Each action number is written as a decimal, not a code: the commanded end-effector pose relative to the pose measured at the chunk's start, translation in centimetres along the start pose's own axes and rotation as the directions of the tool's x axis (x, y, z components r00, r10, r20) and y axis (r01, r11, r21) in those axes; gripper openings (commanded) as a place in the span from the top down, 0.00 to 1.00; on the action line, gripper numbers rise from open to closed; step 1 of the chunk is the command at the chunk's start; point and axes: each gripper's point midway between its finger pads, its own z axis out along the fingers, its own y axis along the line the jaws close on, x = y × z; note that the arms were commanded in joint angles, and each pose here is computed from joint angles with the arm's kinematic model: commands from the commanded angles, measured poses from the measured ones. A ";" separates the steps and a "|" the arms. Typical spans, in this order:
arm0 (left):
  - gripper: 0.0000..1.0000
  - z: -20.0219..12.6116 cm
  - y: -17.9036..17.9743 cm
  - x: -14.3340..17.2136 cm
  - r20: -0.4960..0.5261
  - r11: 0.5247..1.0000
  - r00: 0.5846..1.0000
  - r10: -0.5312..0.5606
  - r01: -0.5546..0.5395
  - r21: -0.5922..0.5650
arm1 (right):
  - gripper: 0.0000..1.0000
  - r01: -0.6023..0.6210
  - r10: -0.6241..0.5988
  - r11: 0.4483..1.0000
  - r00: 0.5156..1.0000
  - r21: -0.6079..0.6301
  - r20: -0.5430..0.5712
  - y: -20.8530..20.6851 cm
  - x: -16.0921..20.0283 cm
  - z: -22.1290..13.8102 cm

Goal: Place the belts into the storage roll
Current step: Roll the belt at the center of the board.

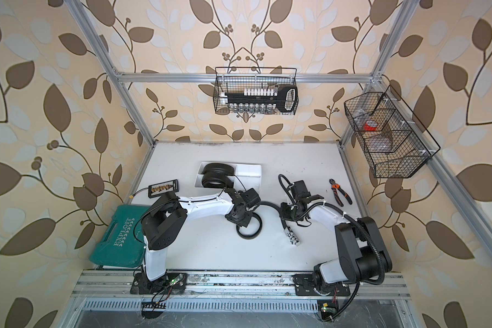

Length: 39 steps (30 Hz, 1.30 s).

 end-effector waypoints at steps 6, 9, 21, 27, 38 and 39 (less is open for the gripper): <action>1.00 0.4 2.5 2.2 -0.056 0.995 0.997 0.044 -0.049 -0.082 | 0.06 0.021 -0.018 1.000 0.991 -0.022 0.131 1.9 -2.4 -3.4; 1.00 0.3 1.9 2.1 -0.044 0.994 0.995 0.086 -0.089 -0.069 | 0.03 0.045 -0.039 0.998 0.991 -0.047 0.128 3.1 -5.1 -2.8; 1.00 0.5 1.2 0.8 -0.021 0.996 0.997 0.079 -0.080 -0.037 | 0.04 0.045 -0.077 0.936 0.994 -0.350 -0.076 7.1 -3.2 2.6; 1.00 1.1 0.6 -0.1 -0.036 0.999 0.999 0.033 -0.034 -0.020 | 0.10 0.032 -0.081 0.920 0.991 -0.392 -0.110 8.1 0.2 2.0; 1.00 1.3 -1.4 -0.6 -0.084 0.993 0.991 -0.100 0.105 0.059 | 0.36 0.057 -0.086 0.964 0.991 -0.259 -0.102 10.0 2.0 2.8; 1.00 1.3 -1.7 -0.5 -0.089 0.990 0.989 -0.118 0.124 0.073 | 0.37 0.070 -0.099 0.968 0.989 -0.240 -0.108 10.4 2.4 3.1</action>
